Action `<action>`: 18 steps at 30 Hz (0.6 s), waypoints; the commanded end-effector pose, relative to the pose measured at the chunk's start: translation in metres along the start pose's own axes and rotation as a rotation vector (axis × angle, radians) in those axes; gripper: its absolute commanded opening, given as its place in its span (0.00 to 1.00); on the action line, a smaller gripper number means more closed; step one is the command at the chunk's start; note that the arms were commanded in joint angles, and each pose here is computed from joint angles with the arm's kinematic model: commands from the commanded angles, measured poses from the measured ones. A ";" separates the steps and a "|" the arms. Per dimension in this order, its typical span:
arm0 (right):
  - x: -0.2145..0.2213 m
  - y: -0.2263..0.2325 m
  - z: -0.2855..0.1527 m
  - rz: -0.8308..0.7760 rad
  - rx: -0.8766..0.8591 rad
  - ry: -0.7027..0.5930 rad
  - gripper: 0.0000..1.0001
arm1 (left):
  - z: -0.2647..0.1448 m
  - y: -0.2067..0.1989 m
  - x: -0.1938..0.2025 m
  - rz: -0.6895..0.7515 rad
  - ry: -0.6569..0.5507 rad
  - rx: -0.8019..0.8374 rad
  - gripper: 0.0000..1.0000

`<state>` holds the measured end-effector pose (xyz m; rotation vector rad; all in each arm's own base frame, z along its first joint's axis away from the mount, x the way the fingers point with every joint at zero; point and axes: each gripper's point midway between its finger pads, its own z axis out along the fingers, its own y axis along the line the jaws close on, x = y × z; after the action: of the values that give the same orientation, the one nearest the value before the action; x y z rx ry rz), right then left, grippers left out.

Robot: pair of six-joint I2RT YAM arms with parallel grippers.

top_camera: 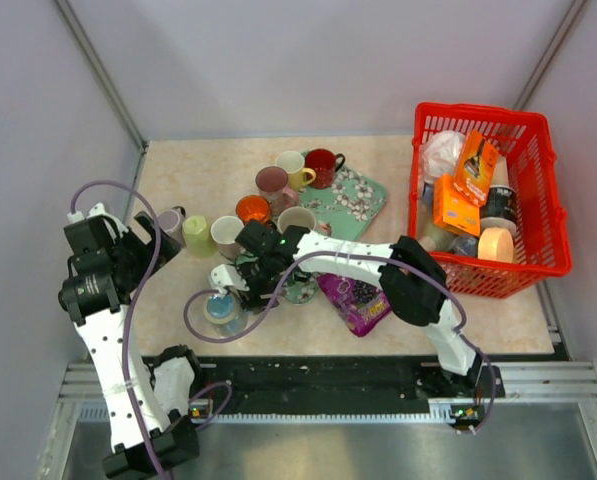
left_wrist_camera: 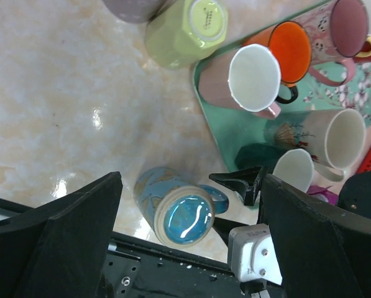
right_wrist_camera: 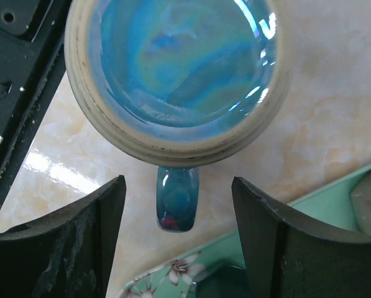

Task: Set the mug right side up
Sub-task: Turn over the cup at the center of the board.

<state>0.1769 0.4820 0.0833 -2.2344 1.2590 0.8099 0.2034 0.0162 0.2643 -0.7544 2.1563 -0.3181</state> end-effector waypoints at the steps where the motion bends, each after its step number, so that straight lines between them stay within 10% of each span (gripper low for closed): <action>1: -0.003 -0.002 0.012 -0.009 -0.014 -0.010 0.65 | 0.000 0.005 -0.017 0.047 -0.080 -0.026 0.99; 11: -0.021 0.000 0.013 0.022 -0.035 -0.092 0.04 | -0.006 -0.011 -0.050 0.095 -0.177 0.018 0.99; 18: -0.071 -0.022 -0.037 0.031 0.042 -0.212 0.00 | -0.039 -0.028 -0.104 0.230 -0.394 0.019 0.99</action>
<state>0.1728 0.4849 0.0610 -2.2129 1.3684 0.8815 0.2240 0.0382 0.2981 -0.6501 2.0540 -0.1996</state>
